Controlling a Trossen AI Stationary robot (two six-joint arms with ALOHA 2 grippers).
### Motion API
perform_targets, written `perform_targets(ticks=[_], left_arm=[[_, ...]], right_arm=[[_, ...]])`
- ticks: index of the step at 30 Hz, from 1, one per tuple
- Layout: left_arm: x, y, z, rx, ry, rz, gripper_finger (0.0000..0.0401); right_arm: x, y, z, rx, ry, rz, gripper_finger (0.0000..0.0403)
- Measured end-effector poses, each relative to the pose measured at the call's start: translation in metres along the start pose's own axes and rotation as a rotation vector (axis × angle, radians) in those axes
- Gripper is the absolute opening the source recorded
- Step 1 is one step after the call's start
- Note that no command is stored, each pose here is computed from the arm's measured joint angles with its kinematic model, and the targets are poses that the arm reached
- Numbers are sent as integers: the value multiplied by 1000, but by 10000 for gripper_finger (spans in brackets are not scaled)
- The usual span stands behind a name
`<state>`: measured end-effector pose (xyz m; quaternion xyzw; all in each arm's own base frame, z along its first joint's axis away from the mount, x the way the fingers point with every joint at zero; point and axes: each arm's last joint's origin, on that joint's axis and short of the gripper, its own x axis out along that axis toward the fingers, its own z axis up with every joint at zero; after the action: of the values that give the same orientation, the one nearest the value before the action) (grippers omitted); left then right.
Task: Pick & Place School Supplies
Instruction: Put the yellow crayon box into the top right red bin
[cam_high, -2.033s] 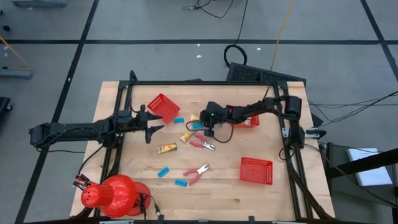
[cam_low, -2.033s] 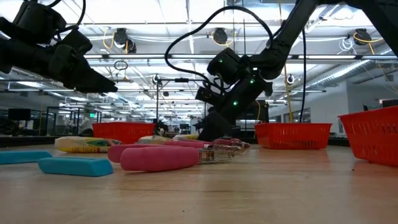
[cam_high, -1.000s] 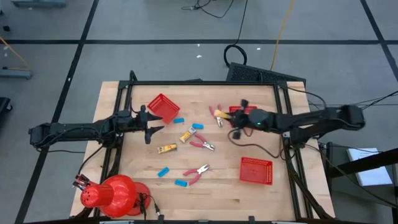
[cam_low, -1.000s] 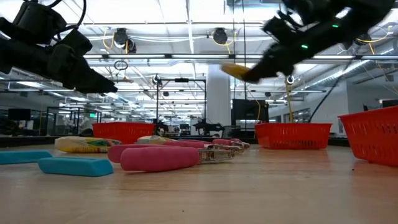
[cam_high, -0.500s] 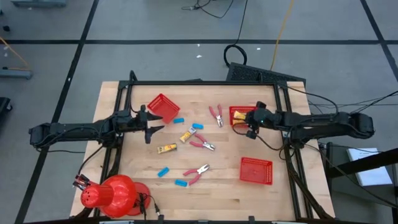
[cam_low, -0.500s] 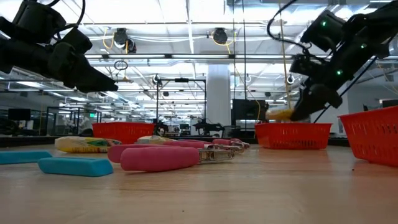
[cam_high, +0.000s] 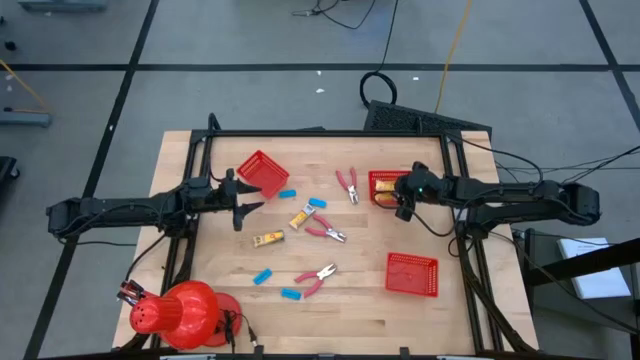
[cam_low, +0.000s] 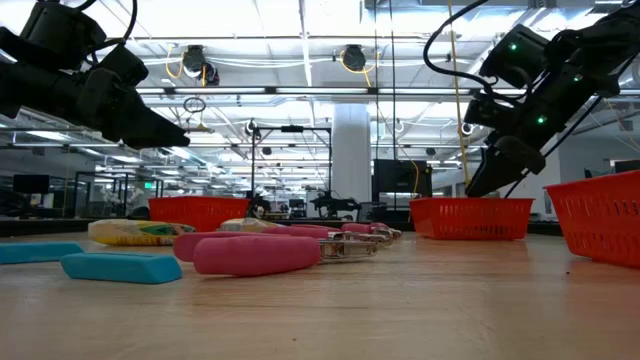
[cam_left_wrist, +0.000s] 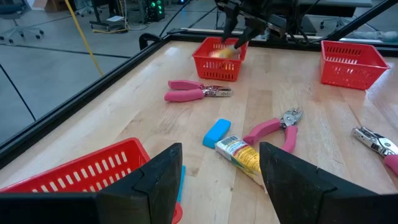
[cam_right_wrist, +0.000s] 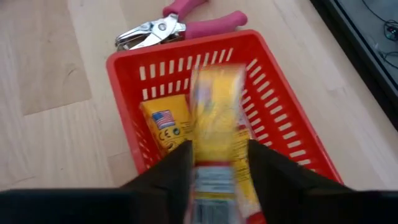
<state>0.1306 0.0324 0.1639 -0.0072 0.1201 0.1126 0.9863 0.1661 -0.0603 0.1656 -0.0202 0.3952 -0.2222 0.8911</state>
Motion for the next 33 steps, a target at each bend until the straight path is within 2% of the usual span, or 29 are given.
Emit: perform_targets(ticks=[4,7,15,23,28,33], left_arm=[[0,0,0,4,0,0,218],[0,0,0,4,0,-2,218],[3,-7,-3,-77,38,-89,218],[14,-35,-1,-81,150,-146,218],[24,-59,13,-46,278,-148,218],[38,-80,21,-6,478,-111,218]], right_arm=[[1,-3,0,12,3,-15,227],[1,-5,1,18,-10,-23,243],[-1,2,14,-3,-138,2,237],[-11,30,24,-41,-269,117,248],[-20,51,24,-72,-294,140,247],[-31,73,21,-94,-336,186,249]])
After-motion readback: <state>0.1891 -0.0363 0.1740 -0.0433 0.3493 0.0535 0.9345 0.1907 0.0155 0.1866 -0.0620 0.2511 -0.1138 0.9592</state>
